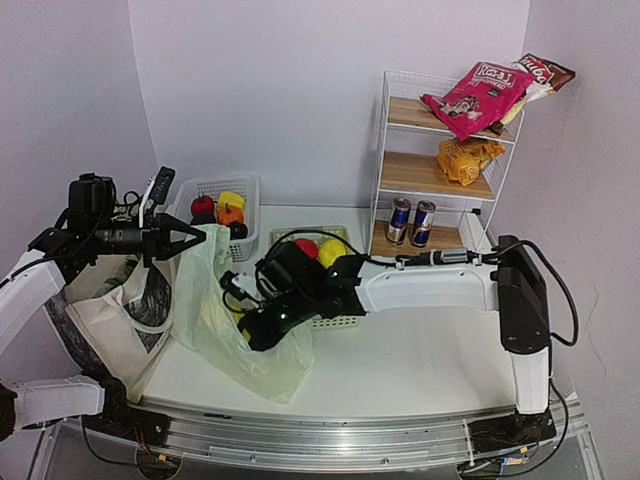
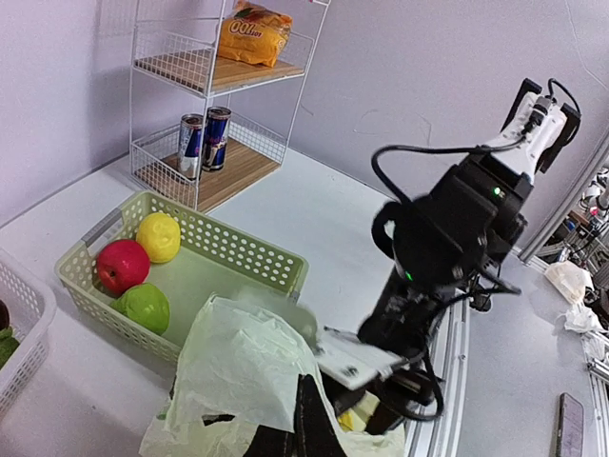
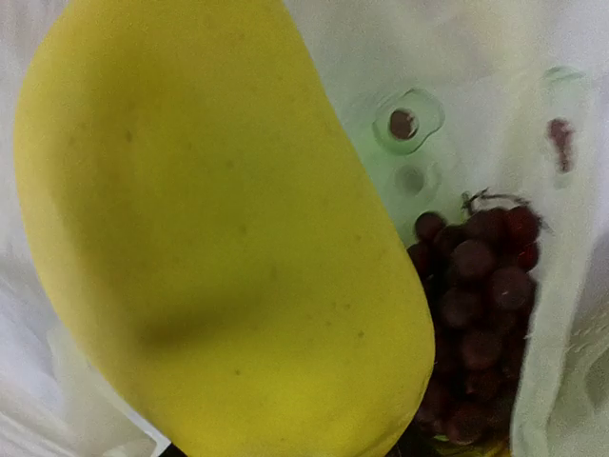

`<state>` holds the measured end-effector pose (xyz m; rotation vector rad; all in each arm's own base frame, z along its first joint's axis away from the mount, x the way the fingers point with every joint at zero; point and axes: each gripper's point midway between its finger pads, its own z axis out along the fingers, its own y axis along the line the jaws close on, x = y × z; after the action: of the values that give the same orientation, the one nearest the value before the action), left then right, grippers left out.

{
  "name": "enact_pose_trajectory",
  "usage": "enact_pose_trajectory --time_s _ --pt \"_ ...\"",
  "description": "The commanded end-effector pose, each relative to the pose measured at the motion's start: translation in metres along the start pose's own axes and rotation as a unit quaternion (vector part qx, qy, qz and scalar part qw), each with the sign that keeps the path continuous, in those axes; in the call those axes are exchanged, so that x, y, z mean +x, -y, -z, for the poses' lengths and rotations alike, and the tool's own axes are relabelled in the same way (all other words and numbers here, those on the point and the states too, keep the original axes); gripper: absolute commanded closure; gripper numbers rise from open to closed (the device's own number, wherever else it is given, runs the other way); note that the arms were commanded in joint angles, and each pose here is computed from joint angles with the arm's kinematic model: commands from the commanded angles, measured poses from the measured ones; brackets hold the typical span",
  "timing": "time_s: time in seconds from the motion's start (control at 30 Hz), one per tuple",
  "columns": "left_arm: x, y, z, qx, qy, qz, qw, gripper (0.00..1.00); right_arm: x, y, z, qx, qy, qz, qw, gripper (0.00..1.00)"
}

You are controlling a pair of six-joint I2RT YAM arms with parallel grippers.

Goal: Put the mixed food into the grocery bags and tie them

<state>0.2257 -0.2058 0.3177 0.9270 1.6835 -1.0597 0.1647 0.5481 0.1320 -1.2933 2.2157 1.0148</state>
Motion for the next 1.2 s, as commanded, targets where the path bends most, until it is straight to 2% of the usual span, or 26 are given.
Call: enact_pose_trajectory --time_s 0.0,0.03,0.07,0.1,0.17,0.3,0.4,0.47,0.57,0.7,0.8,0.9,1.07,1.13,1.17 --pt "-0.006 -0.002 0.002 -0.006 0.016 -0.023 1.0 1.0 -0.005 -0.029 0.027 0.009 -0.023 0.08 0.997 0.45" --pt "-0.005 0.0 0.002 -0.006 0.015 -0.023 1.0 1.0 -0.007 -0.028 0.029 0.016 -0.027 0.082 0.996 0.28" --pt "-0.003 0.001 0.003 -0.005 0.013 -0.024 1.0 1.0 -0.016 -0.03 0.033 0.021 -0.018 0.086 0.996 0.18" --pt "-0.002 0.002 0.003 -0.006 0.01 -0.024 1.0 1.0 -0.026 -0.033 0.041 0.025 -0.004 0.091 0.996 0.14" --pt "0.001 0.003 0.005 -0.01 0.006 -0.026 1.0 1.0 -0.046 -0.041 0.061 0.028 0.026 0.105 0.994 0.11" --pt "0.006 0.005 0.008 -0.015 0.003 -0.029 0.999 1.0 -0.079 -0.067 0.121 0.025 0.09 0.165 0.982 0.09" --pt "0.007 0.006 0.009 -0.019 0.004 -0.027 0.999 1.0 -0.084 -0.06 0.161 0.06 0.117 0.191 0.973 0.07" --pt "0.007 0.005 0.01 -0.022 0.006 -0.027 0.999 1.0 -0.073 -0.035 0.176 0.11 0.113 0.199 0.967 0.09" --pt "0.008 0.006 0.01 -0.025 0.005 -0.032 0.999 1.0 -0.037 0.025 0.185 0.189 0.068 0.21 0.957 0.12" --pt "0.012 0.004 0.011 -0.034 -0.001 -0.033 0.999 1.0 0.008 0.089 0.192 0.216 0.011 0.214 0.953 0.15" --pt "0.013 0.003 0.012 -0.041 0.0 -0.031 0.999 1.0 0.04 0.116 0.174 0.204 -0.055 0.294 0.932 0.18" --pt "0.013 0.0 0.012 -0.047 0.003 -0.026 0.999 1.0 0.05 0.14 0.141 0.208 -0.099 0.328 0.916 0.12" --pt "0.012 -0.003 0.014 -0.06 0.001 -0.022 0.998 1.0 0.038 0.159 0.099 0.187 -0.104 0.365 0.906 0.1" --pt "0.013 -0.003 0.015 -0.064 0.0 -0.022 0.998 1.0 0.038 0.169 0.089 0.177 -0.106 0.356 0.911 0.14" --pt "0.013 -0.003 0.015 -0.066 0.0 -0.021 0.998 1.0 0.04 0.172 0.085 0.171 -0.107 0.35 0.915 0.2"
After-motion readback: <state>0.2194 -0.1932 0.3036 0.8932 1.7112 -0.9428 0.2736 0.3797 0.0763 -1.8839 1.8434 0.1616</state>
